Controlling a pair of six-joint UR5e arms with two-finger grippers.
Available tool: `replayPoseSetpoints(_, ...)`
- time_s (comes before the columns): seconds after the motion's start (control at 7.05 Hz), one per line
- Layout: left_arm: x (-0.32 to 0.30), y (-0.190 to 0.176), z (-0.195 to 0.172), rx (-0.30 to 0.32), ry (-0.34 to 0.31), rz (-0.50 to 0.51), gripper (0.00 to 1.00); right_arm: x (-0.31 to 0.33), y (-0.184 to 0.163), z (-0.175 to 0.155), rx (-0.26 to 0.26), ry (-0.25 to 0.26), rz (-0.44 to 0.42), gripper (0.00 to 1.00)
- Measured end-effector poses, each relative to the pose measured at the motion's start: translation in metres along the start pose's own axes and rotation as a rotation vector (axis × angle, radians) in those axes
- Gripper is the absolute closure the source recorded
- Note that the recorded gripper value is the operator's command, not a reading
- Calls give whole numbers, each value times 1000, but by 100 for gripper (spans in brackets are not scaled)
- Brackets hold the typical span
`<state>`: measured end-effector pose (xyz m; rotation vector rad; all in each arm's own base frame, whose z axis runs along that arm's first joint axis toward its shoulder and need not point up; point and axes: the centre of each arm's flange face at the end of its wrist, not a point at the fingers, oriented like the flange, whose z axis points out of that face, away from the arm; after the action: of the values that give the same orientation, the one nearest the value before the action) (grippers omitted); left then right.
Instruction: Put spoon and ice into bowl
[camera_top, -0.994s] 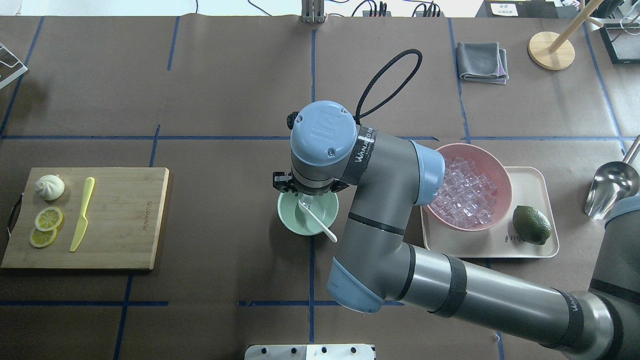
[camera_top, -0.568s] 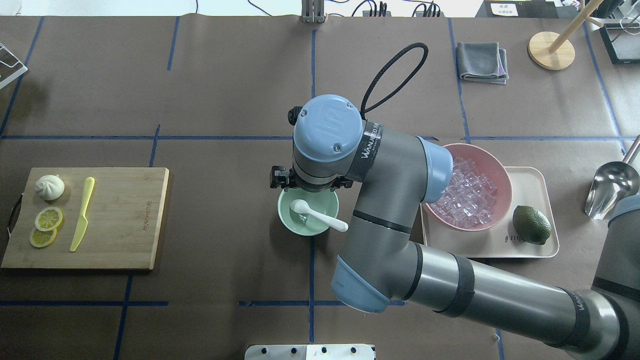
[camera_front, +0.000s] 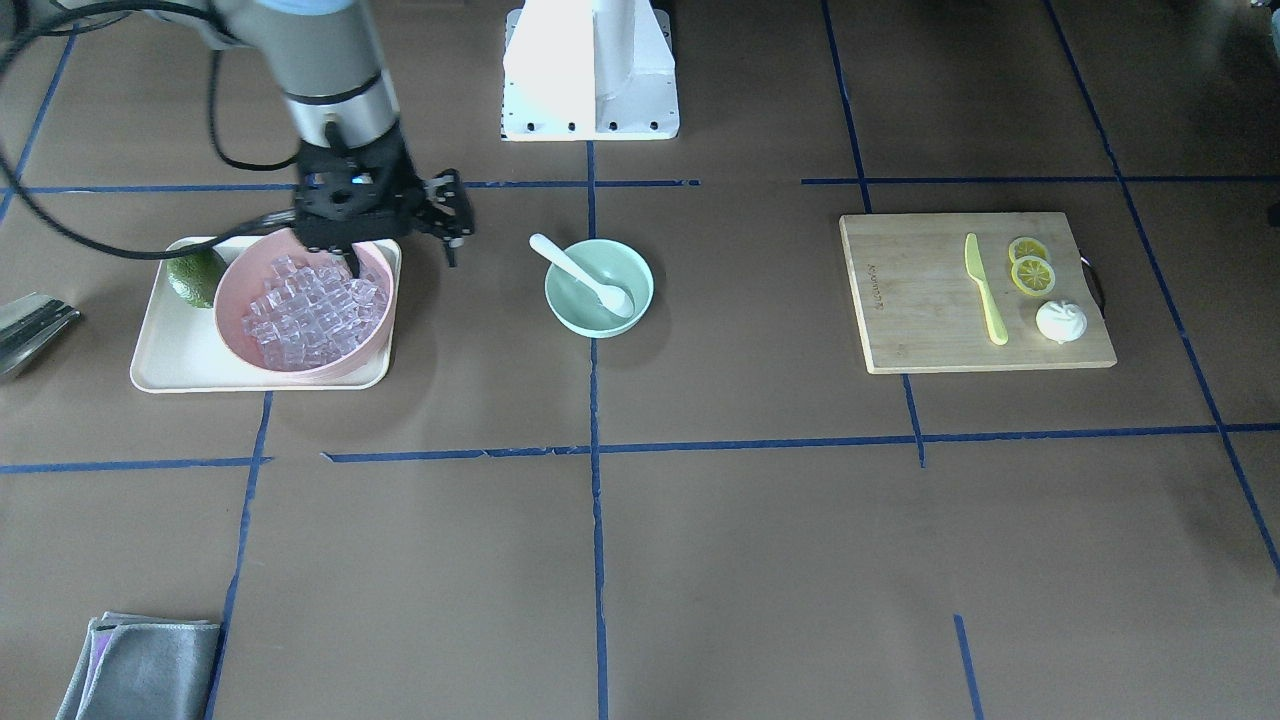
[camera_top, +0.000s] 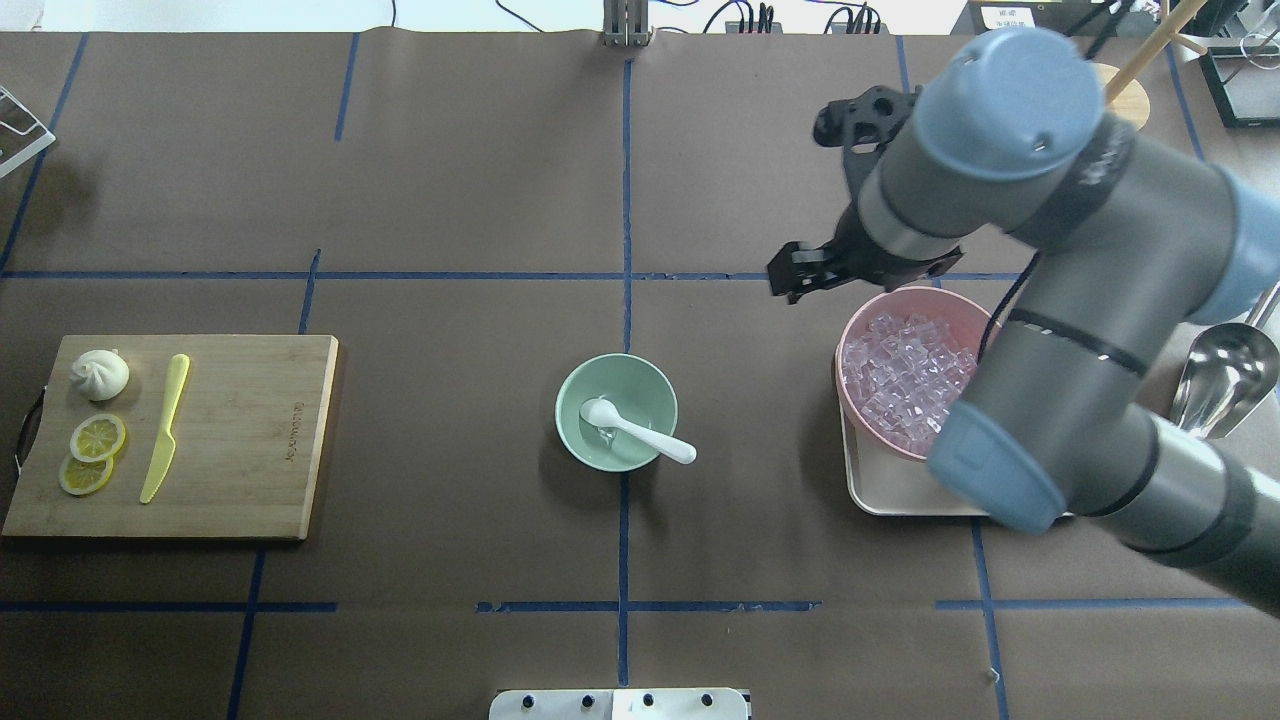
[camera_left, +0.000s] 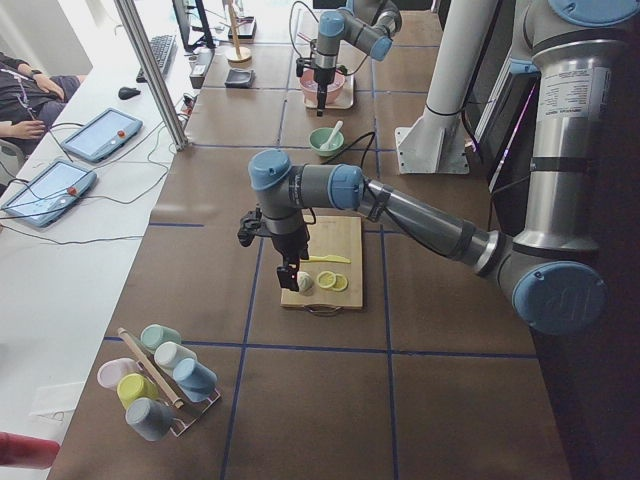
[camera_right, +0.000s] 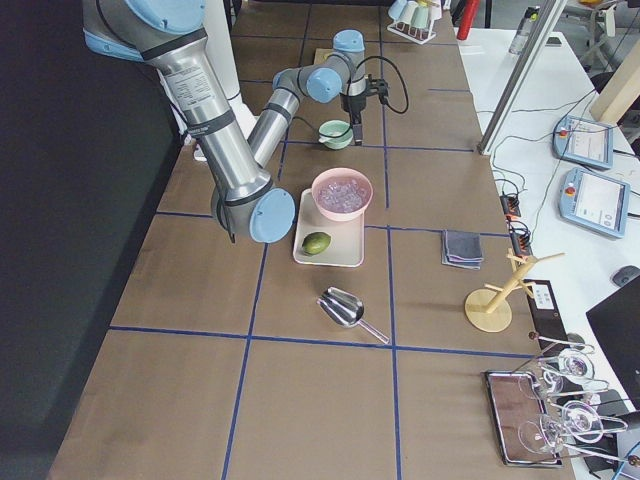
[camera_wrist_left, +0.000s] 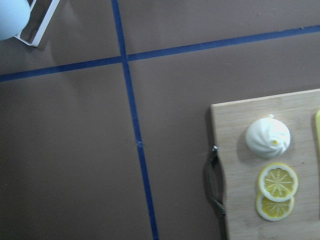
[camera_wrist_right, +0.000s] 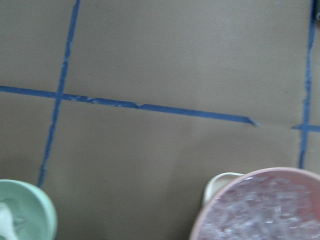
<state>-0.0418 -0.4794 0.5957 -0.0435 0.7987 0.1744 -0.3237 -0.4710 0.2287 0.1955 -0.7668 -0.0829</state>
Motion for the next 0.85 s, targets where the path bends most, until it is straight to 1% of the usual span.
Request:
replayPoseSetpoints(0.14, -19, 6, -4, 15, 14, -14, 0, 79, -14, -17, -22, 5, -41, 0)
replayPoseSetpoints(0.28, -28, 10, -5, 21, 20, -28, 0, 166, -23, -27, -48, 15, -81, 0)
replayPoseSetpoints(0.43, -31, 11, -6, 24, 23, -35, 0, 254, -27, -29, -80, 18, -111, 0)
replayPoseSetpoints(0.57, -32, 12, -6, 25, 24, -37, 0, 337, -27, -26, -112, 7, -121, 0)
replayPoseSetpoints(0.71, -32, 12, -6, 26, 25, -38, 0, 412, -18, -20, -140, -8, -112, 0)
replayPoseSetpoints(0.85, -32, 12, -7, 26, 25, -38, 0, 474, -5, -16, -157, -25, -97, 0)
